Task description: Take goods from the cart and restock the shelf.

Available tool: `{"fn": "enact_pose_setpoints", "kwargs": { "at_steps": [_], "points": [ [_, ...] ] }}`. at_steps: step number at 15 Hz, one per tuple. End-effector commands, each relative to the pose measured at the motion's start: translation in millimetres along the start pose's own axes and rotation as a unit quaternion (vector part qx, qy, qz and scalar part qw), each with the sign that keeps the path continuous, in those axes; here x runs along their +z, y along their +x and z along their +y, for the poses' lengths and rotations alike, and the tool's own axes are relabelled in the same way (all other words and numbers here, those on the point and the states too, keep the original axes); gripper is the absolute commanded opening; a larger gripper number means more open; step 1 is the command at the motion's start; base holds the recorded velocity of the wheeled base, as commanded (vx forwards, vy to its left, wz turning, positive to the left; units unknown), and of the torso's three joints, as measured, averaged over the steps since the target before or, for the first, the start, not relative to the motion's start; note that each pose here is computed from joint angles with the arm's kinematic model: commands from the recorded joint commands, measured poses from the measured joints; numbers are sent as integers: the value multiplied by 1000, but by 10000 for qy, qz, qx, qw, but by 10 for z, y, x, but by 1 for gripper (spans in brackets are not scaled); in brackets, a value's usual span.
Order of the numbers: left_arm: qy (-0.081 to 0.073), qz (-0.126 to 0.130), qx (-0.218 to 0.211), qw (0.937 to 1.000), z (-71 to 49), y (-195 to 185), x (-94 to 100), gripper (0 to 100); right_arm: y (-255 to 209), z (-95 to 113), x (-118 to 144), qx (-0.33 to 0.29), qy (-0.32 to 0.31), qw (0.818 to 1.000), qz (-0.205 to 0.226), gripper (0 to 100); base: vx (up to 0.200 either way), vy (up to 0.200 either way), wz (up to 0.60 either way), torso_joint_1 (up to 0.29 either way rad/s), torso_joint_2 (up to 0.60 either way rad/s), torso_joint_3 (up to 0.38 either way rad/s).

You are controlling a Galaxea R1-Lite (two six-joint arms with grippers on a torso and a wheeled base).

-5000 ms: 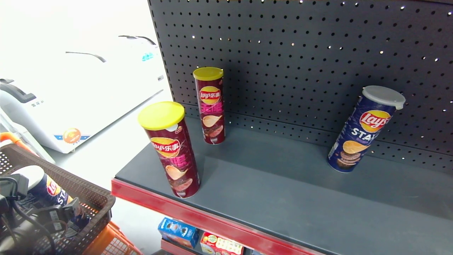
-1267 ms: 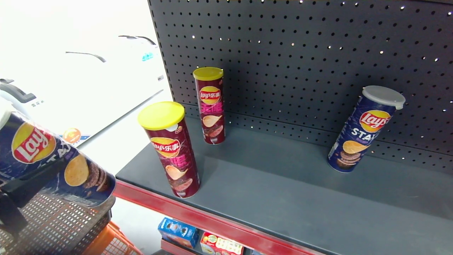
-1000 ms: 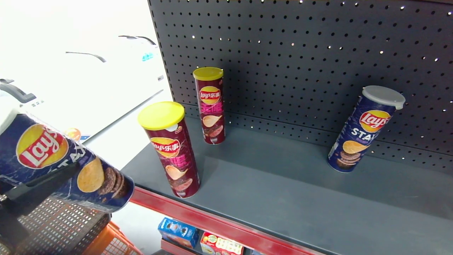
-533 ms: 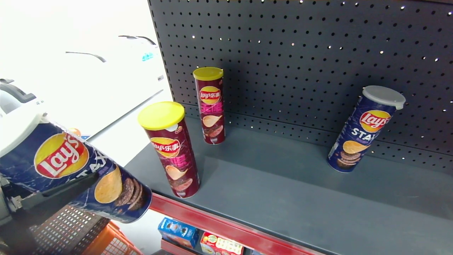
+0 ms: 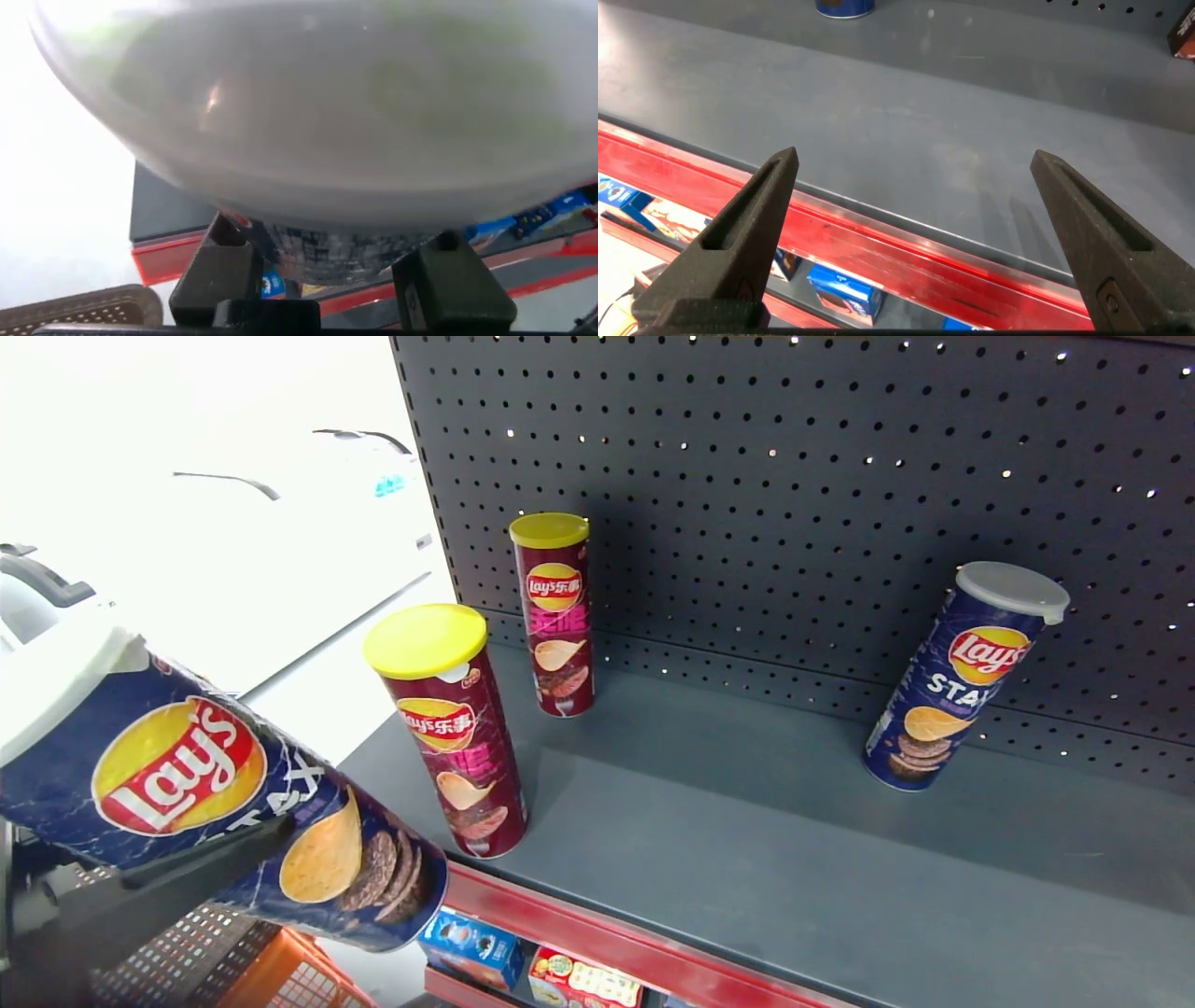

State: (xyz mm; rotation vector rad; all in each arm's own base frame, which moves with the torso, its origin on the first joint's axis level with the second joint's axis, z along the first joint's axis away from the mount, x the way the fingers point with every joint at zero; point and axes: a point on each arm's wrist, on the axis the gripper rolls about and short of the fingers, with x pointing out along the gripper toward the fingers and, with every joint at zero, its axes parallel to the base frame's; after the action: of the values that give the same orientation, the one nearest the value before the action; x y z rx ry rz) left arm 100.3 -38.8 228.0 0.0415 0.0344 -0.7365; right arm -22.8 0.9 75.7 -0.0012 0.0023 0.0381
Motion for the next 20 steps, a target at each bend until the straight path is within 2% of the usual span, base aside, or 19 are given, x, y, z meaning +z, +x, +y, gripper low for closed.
{"fn": "enact_pose_setpoints", "kwargs": {
  "at_steps": [1,3,4,5,10,13,16,20],
  "points": [
    [7,21,-404,9992,-70,54,5,0,0,0,-1,1,-1,10000,4,100,0,0,0,0,0,0],
    [4,80,-911,9958,-165,129,5,0,0,0,-1,1,-1,10000,4,100,0,0,0,0,0,0],
    [2,87,-926,9957,-168,133,3,0,0,0,-1,1,-1,10000,4,100,0,0,0,0,0,0],
    [-15,189,-1175,9929,-199,248,12,0,0,0,-1,1,-1,10000,4,100,0,0,0,0,0,0],
    [-95,529,-1266,9905,-157,534,-30,0,0,0,-1,1,-1,10000,4,100,0,0,0,0,0,0],
    [-101,595,-1464,9874,-206,632,1,0,0,0,-1,1,-1,10000,4,100,0,0,0,0,0,0],
    [-104,720,-1486,9862,-159,936,41,0,0,0,-1,1,-1,10000,4,100,0,0,0,0,0,0],
    [-91,704,-1486,9863,-116,1168,134,0,0,0,-1,1,-1,10000,4,100,0,0,0,0,0,0]
  ]
}}
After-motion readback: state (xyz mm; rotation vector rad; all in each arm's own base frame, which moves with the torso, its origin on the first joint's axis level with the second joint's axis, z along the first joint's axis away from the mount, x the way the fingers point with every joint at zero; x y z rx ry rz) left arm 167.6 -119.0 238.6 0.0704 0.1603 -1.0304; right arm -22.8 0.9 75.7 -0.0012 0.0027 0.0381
